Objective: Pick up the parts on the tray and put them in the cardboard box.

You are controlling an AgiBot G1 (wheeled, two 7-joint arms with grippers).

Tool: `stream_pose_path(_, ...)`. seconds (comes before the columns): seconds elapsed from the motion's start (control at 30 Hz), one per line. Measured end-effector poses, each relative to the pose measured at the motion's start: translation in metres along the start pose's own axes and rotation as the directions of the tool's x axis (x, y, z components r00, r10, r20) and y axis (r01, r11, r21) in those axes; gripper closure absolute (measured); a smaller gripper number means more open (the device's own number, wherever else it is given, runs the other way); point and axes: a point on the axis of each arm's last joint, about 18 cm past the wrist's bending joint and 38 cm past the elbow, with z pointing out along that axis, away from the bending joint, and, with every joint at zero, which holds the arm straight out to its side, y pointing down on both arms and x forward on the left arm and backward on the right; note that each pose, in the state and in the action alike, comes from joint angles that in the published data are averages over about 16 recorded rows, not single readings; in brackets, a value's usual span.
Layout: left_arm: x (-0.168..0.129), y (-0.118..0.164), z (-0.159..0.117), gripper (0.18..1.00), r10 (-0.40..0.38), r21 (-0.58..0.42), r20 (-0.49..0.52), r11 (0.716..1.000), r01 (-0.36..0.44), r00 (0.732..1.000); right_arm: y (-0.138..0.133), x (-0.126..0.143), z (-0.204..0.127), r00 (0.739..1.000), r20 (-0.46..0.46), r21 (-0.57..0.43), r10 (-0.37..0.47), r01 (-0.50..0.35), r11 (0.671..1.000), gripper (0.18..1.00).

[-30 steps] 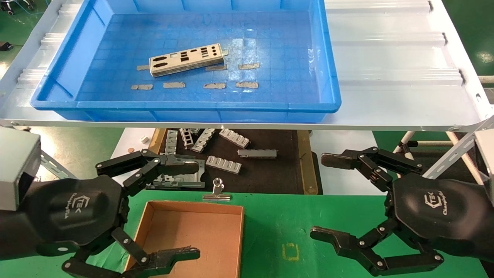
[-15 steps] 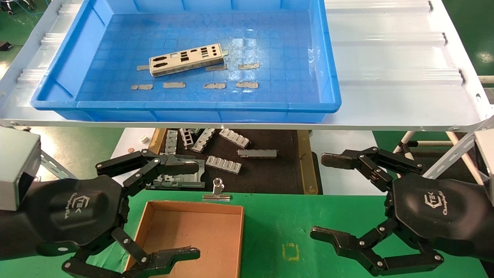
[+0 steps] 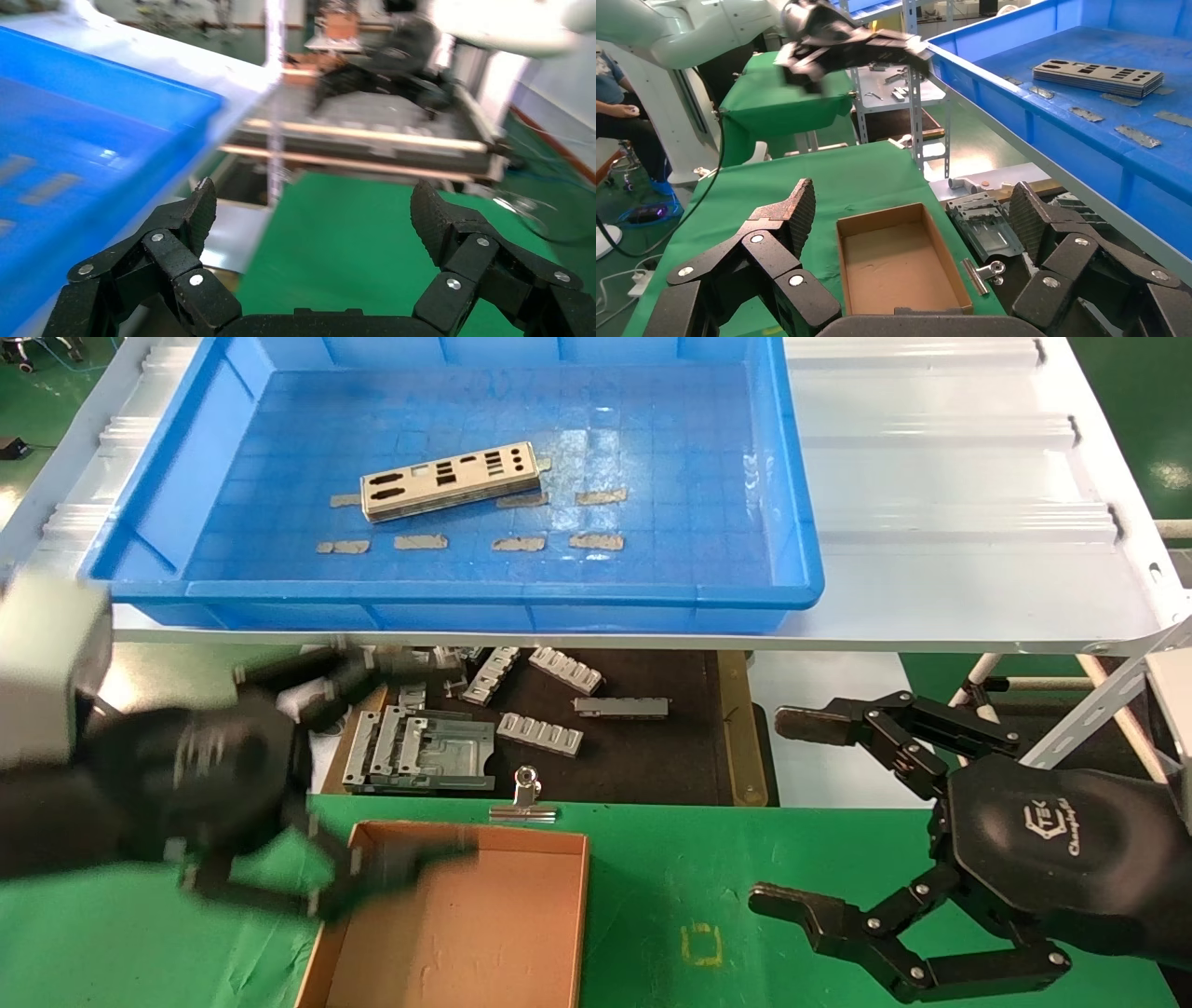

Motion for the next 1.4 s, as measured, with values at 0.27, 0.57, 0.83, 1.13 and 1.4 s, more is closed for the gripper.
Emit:
stream_pose_path(0.27,-0.059,-0.011,0.015,0.184,0.034,0.027,0.11,0.999,-0.037,0.993,0.0,0.0,0.0,1.0,0.0,0.0,0.0,0.0,1.0,0.178)
stream_pose_path(0.57,-0.125,-0.013,0.03,0.184,0.062,-0.035,0.257,0.998,-0.055,0.964,0.0,0.0,0.0,1.0,0.0,0.0,0.0,0.0,1.0,0.185)
stream_pose_path(0.83,-0.168,-0.009,0.037,0.184,0.111,-0.148,0.377,0.987,-0.058,0.92,0.0,0.0,0.0,1.0,0.0,0.0,0.0,0.0,1.0,0.221)
stream_pose_path(1.13,-0.189,-0.008,0.045,0.184,0.174,-0.246,0.417,0.967,-0.074,0.892,0.0,0.0,0.0,1.0,0.0,0.0,0.0,0.0,1.0,0.331)
stream_pose_path(1.4,-0.194,-0.009,0.05,0.184,0.199,-0.277,0.419,0.957,-0.084,0.886,0.0,0.0,0.0,1.0,0.0,0.0,0.0,0.0,1.0,0.484)
